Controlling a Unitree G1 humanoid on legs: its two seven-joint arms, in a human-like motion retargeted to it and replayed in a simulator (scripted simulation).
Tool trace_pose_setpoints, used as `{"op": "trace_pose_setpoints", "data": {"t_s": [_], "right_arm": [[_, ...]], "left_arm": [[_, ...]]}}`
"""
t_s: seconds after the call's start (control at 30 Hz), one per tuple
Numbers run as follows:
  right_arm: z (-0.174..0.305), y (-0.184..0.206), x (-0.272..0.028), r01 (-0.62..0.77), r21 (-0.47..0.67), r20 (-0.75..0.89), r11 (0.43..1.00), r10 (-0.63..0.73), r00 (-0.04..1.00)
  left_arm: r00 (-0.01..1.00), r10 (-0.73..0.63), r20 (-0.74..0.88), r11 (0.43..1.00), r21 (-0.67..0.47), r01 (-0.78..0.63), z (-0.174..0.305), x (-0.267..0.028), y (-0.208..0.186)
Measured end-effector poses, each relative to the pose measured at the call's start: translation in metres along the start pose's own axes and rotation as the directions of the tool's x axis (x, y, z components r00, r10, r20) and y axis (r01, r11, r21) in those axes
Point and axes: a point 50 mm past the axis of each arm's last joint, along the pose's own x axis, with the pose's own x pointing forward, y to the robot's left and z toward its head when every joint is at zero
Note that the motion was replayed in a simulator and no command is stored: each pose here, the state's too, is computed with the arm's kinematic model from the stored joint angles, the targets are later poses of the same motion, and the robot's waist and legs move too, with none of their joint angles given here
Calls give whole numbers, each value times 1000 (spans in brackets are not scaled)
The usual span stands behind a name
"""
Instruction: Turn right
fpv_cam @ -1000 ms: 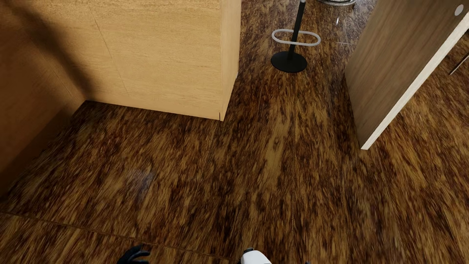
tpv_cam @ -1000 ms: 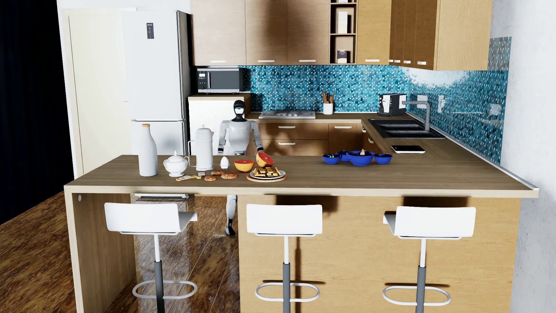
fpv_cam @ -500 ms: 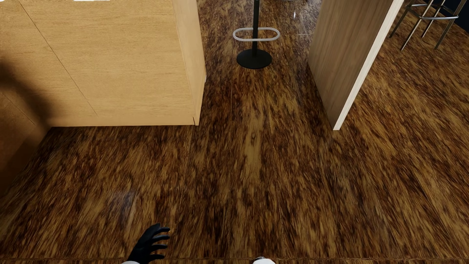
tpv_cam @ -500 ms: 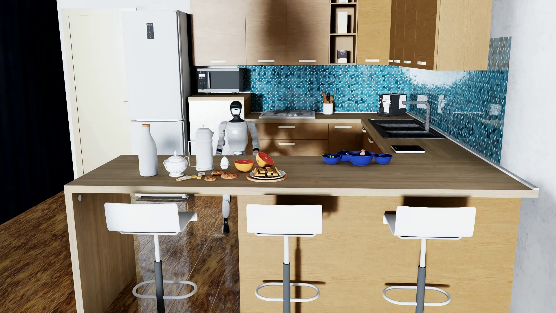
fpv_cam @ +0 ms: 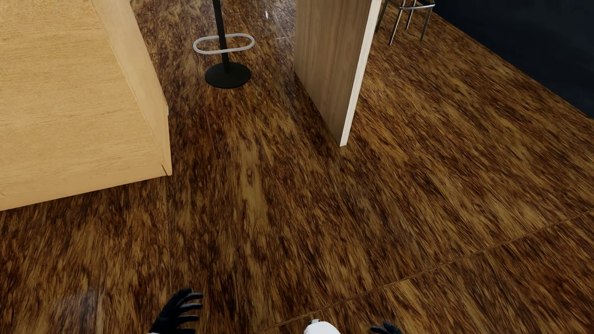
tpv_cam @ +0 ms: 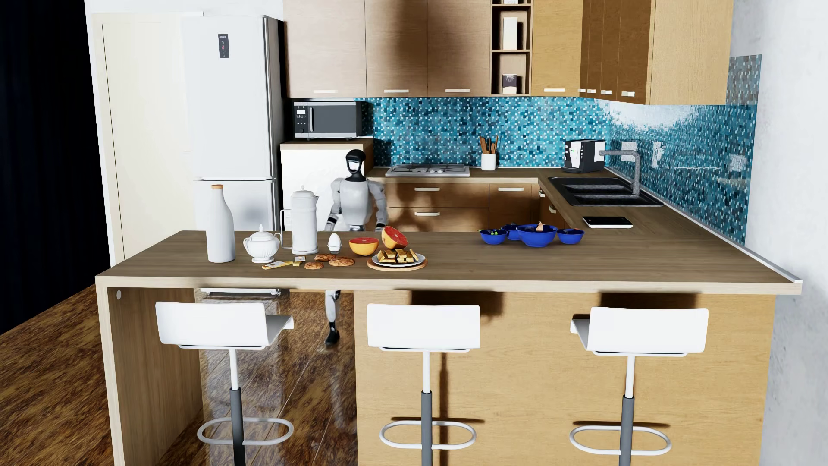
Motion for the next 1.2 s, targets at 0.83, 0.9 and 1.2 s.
{"op": "trace_pose_setpoints", "data": {"t_s": [0.83, 0.9, 1.2], "right_arm": [[18, -1, 12, -4, -70, -33, 998, 2, 999], [23, -3, 12, -2, -72, -8, 997, 2, 1000], [5, -5, 8, -14, -43, -90, 999, 11, 996]], "left_arm": [[997, -57, 50, 998, -27, 58, 7, 0, -5], [995, -30, 91, 999, -30, 32, 14, 0, -7], [998, -17, 63, 999, -44, 20, 10, 0, -7]]}}
